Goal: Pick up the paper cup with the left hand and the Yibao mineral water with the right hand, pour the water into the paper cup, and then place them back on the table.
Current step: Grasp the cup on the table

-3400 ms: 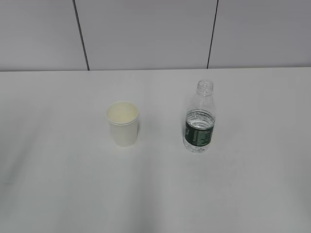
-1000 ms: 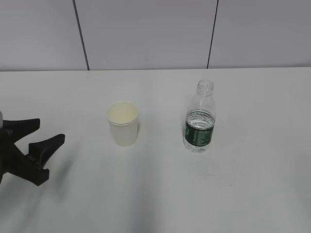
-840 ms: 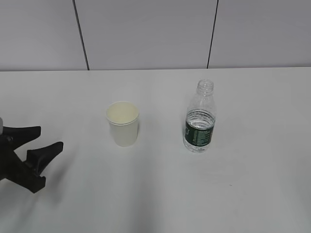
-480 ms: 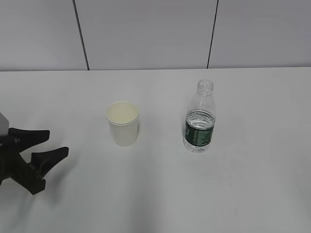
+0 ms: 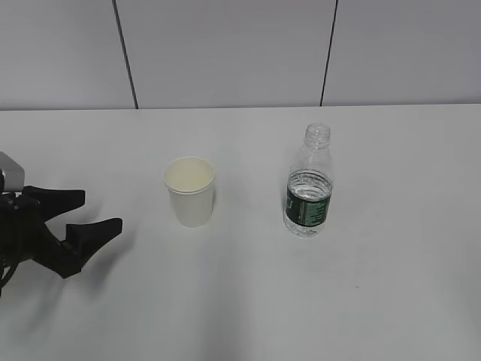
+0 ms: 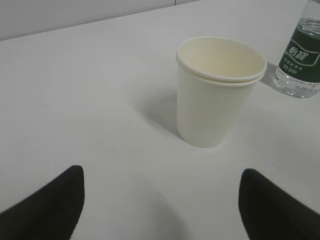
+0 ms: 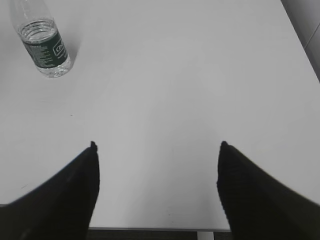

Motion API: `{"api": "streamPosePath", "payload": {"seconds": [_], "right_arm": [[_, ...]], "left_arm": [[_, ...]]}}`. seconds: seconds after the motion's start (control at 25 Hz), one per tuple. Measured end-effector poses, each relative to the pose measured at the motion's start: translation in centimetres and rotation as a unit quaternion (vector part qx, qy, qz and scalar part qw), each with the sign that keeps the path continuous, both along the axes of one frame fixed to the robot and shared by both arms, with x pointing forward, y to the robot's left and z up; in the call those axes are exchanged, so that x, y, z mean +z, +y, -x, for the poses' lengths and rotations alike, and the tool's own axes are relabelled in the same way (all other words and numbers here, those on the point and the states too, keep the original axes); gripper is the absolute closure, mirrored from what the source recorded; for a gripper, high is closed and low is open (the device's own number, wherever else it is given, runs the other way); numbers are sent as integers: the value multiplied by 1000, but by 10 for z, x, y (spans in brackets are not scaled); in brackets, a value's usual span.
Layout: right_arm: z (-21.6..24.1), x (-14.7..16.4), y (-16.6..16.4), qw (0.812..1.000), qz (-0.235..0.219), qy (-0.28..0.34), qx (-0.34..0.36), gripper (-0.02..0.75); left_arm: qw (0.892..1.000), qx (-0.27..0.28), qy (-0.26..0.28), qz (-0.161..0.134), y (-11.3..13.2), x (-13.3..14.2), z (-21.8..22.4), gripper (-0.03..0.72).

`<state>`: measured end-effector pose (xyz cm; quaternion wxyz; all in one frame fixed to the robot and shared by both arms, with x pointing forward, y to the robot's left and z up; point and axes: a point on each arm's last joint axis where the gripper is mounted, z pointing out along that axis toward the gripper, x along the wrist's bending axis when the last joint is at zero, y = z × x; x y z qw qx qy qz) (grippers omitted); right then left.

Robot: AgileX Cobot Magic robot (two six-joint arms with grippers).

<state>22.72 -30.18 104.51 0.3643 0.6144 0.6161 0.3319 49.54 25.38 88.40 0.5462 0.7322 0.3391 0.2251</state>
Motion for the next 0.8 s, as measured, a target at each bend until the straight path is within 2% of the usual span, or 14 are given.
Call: {"api": "streamPosePath", "payload": {"seconds": [0.52, 0.8], "right_arm": [[0, 0, 0, 1000, 0, 0, 0, 170], [0, 0, 0, 1000, 0, 0, 0, 170]], "left_arm": [[996, -85, -33, -20, -7, -7, -33, 88], [992, -109, -48, -27, -8, -8, -46, 95]]}}
